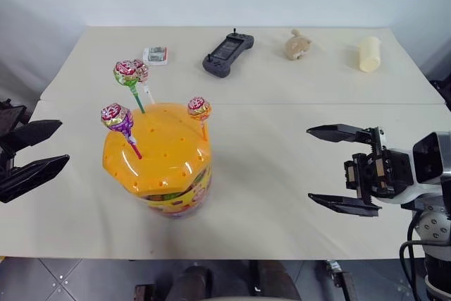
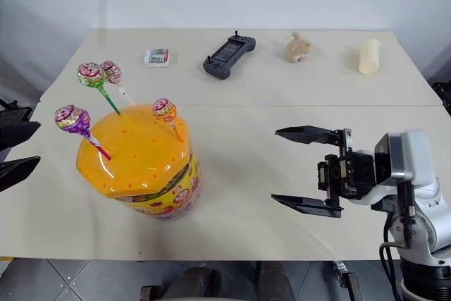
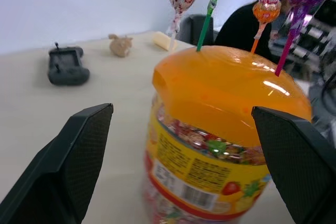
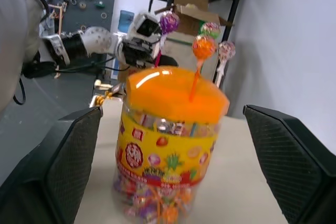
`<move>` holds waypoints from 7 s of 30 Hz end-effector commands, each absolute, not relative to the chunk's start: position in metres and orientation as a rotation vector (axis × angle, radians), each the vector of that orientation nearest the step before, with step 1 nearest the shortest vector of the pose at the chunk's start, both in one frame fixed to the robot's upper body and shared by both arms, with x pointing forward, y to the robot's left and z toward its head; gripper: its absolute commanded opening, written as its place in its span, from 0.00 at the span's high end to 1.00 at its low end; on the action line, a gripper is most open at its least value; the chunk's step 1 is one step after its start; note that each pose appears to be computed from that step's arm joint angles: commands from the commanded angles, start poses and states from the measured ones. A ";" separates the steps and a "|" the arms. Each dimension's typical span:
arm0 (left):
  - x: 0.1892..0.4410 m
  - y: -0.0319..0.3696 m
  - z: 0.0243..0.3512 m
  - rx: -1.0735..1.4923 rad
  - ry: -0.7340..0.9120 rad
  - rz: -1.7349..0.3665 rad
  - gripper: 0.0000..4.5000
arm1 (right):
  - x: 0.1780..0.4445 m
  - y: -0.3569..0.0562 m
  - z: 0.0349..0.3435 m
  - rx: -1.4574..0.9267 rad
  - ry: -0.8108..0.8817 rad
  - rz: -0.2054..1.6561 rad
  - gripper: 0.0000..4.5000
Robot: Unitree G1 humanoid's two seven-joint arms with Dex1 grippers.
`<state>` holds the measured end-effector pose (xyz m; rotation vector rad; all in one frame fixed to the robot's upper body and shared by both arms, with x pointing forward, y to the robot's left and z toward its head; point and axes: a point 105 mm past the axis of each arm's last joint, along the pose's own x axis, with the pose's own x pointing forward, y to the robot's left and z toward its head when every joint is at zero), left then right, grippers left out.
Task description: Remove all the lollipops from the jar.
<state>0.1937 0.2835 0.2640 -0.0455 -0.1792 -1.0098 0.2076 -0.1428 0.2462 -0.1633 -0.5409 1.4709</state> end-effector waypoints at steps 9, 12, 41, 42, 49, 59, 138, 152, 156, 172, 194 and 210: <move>0.207 0.231 0.302 -0.041 -0.347 -1.134 0.00 | 0.215 -0.146 0.245 -0.167 -0.574 1.456 0.00; 0.220 0.224 0.299 -0.068 -0.343 -1.144 0.00 | 0.215 -0.145 0.246 -0.161 -0.581 1.449 0.00; 0.255 0.189 0.295 -0.079 -0.315 -1.280 0.74 | 0.198 -0.136 0.278 -0.134 -0.705 1.439 0.00; 0.255 0.189 0.295 -0.085 -0.314 -1.285 0.81 | 0.197 -0.135 0.280 -0.131 -0.713 1.440 0.00; 0.257 0.195 0.305 -0.130 -0.356 -1.307 0.99 | 0.191 -0.133 0.288 -0.112 -0.749 1.448 0.00; 0.237 0.215 0.341 -0.340 -0.470 -1.444 0.99 | 0.197 -0.136 0.285 -0.102 -0.744 1.437 0.00; 0.288 0.206 0.334 -0.245 -0.324 -1.419 0.99 | 0.204 -0.161 0.288 -0.201 -0.697 1.232 0.00; 0.228 0.364 0.237 -0.123 0.099 -0.742 0.99 | 0.213 -0.142 0.278 -0.161 -0.599 1.432 0.00; 0.186 0.372 0.187 -0.091 0.293 -0.654 0.99 | 0.216 -0.141 0.265 -0.198 -0.540 1.479 0.00; 0.176 0.373 0.116 -0.181 0.434 -0.457 0.84 | 0.205 -0.140 0.235 -0.336 -0.513 1.617 0.00; 0.199 0.247 0.282 -0.024 -0.109 -1.255 0.08 | 0.193 -0.137 0.314 -0.134 -0.785 1.380 0.00; 0.191 0.191 0.289 0.020 -0.115 -1.550 0.17 | 0.191 -0.133 0.291 -0.231 -0.643 1.469 0.00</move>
